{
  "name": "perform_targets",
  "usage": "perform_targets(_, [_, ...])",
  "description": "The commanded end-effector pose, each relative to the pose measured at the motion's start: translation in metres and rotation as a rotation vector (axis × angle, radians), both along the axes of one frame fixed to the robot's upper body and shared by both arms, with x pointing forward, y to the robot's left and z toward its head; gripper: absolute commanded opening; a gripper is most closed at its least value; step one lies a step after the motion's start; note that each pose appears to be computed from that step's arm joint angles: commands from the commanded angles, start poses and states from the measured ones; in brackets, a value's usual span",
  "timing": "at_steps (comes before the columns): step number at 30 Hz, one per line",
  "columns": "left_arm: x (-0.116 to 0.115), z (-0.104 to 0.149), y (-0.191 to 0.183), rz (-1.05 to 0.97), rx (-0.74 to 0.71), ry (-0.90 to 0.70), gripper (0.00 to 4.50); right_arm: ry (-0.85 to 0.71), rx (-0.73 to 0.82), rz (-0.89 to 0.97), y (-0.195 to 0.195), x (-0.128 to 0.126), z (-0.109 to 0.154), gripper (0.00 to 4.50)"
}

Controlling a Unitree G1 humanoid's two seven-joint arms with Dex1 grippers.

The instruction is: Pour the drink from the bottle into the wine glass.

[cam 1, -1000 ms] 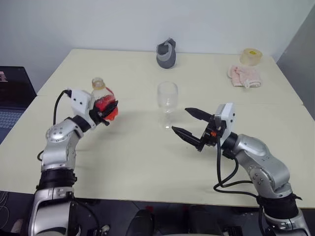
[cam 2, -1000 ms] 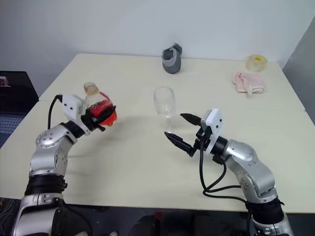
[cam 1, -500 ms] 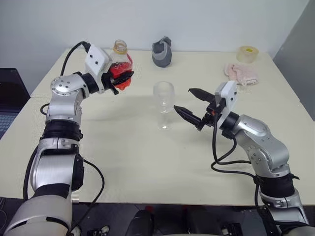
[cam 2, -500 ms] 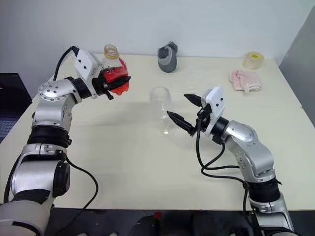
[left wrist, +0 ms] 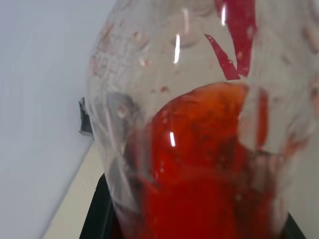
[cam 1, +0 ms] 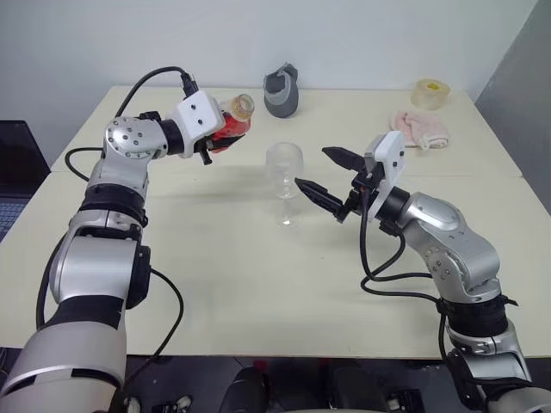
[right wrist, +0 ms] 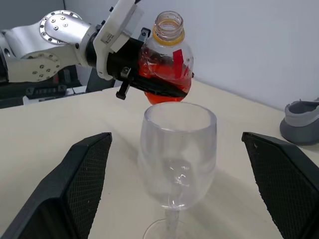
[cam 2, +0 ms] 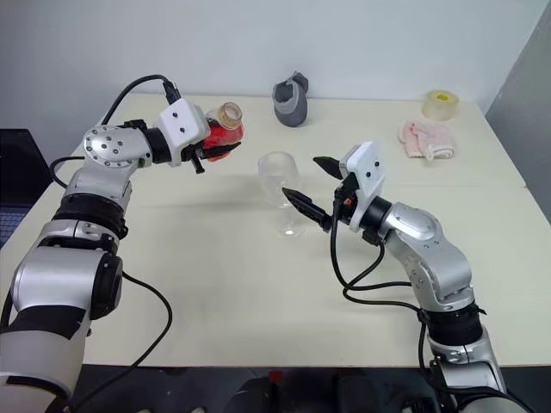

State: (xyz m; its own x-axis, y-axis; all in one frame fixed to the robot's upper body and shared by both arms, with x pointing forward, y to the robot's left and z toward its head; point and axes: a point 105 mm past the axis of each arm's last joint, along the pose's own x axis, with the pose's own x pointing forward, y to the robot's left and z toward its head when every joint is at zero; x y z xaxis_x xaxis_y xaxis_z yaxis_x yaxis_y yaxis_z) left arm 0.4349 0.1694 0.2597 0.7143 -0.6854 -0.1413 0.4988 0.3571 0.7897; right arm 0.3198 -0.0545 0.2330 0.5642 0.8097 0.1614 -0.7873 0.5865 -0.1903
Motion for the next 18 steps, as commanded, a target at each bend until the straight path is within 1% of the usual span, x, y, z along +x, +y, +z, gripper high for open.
perform_targets(1, [-0.001,0.028,-0.012,-0.025,0.034,-0.11,1.38,-0.048,0.015,0.016,0.006,-0.003,0.013,4.5])
perform_targets(9, [0.002,0.037,-0.023,-0.028,0.136,-0.171,1.38,-0.056,0.028,0.018,0.012,-0.003,0.016,4.5])
perform_targets(18, [-0.001,0.043,-0.026,-0.048,0.242,-0.243,1.38,-0.043,0.04,0.006,0.012,-0.005,0.013,4.5])
